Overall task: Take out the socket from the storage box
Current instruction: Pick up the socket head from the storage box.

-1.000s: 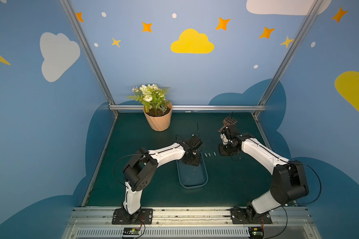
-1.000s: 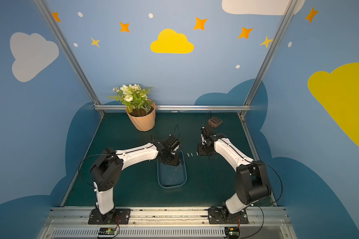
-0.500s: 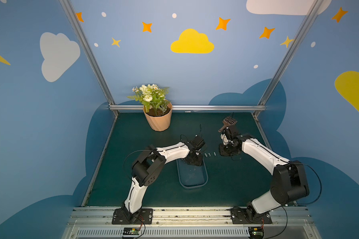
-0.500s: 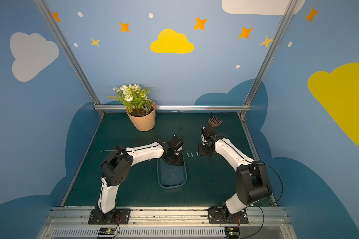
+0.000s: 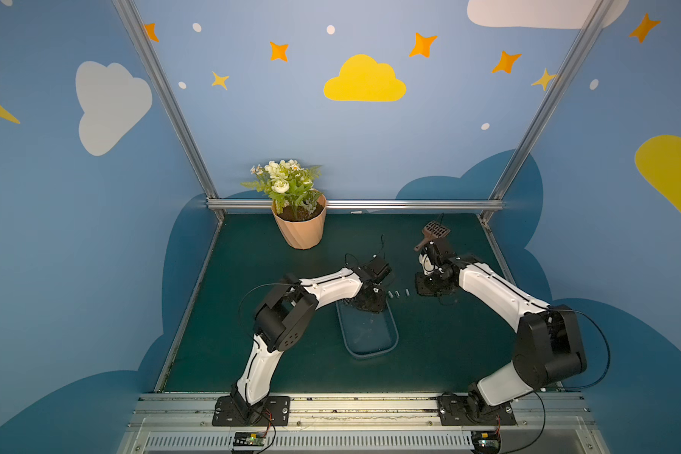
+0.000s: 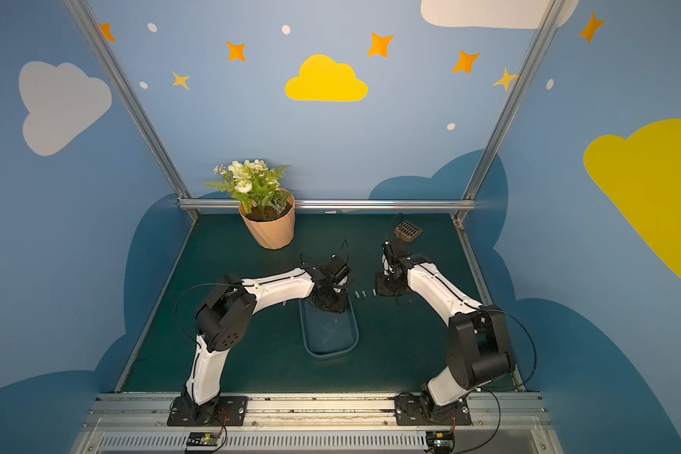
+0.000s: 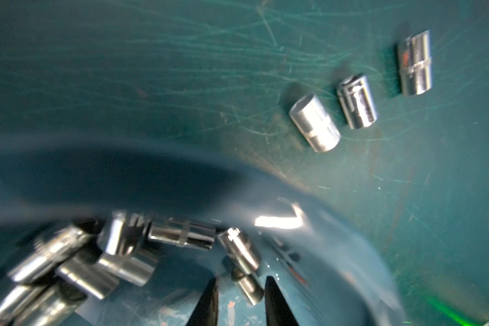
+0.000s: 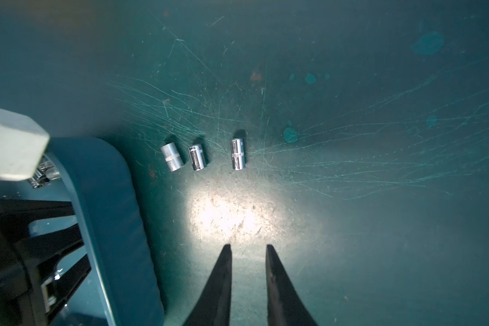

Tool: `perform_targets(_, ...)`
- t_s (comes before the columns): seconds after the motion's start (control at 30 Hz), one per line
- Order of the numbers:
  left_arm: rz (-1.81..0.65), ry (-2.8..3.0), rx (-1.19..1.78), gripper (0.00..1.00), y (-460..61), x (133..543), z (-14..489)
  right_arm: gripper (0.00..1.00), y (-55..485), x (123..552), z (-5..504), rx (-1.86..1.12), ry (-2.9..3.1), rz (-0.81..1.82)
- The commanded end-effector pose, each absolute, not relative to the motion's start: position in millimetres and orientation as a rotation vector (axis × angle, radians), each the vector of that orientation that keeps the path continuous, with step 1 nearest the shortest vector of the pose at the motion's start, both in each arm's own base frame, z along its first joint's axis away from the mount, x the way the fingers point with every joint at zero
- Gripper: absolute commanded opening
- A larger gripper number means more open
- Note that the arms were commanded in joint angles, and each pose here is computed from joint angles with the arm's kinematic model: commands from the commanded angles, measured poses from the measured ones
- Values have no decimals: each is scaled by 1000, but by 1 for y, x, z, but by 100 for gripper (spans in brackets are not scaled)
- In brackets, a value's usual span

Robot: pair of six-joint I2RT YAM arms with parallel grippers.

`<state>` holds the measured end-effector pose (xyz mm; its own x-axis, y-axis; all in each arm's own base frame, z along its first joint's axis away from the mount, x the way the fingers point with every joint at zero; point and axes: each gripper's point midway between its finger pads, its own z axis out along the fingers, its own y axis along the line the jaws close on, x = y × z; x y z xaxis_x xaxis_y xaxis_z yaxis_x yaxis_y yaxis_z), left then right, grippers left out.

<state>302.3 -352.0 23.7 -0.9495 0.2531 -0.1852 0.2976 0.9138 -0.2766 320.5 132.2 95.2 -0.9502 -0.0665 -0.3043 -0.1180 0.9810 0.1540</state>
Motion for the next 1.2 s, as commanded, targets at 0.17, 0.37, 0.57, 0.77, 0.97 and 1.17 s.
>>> perform_targets(0.17, -324, 2981, 463, 23, -335, 295, 8, 23, 133, 319, 92, -118, 2833, 267)
perform_targets(0.37, -301, 2974, 481, 20, -333, 296, 8, 23, 134, 319, 92, -120, 2833, 273)
perform_targets(0.57, -311, 2976, 505, 22, -337, 296, 4, 23, 134, 318, 91, -119, 2837, 275)
perform_targets(0.77, -293, 2980, 517, 16, -336, 294, 0, 23, 133, 317, 91, -117, 2838, 274)
perform_targets(0.97, -278, 2972, 519, 12, -334, 295, 1, 23, 132, 316, 92, -114, 2835, 271)
perform_targets(1.17, -248, 2891, 517, 11, -329, 305, 35, 23, 131, 316, 94, -111, 2826, 265)
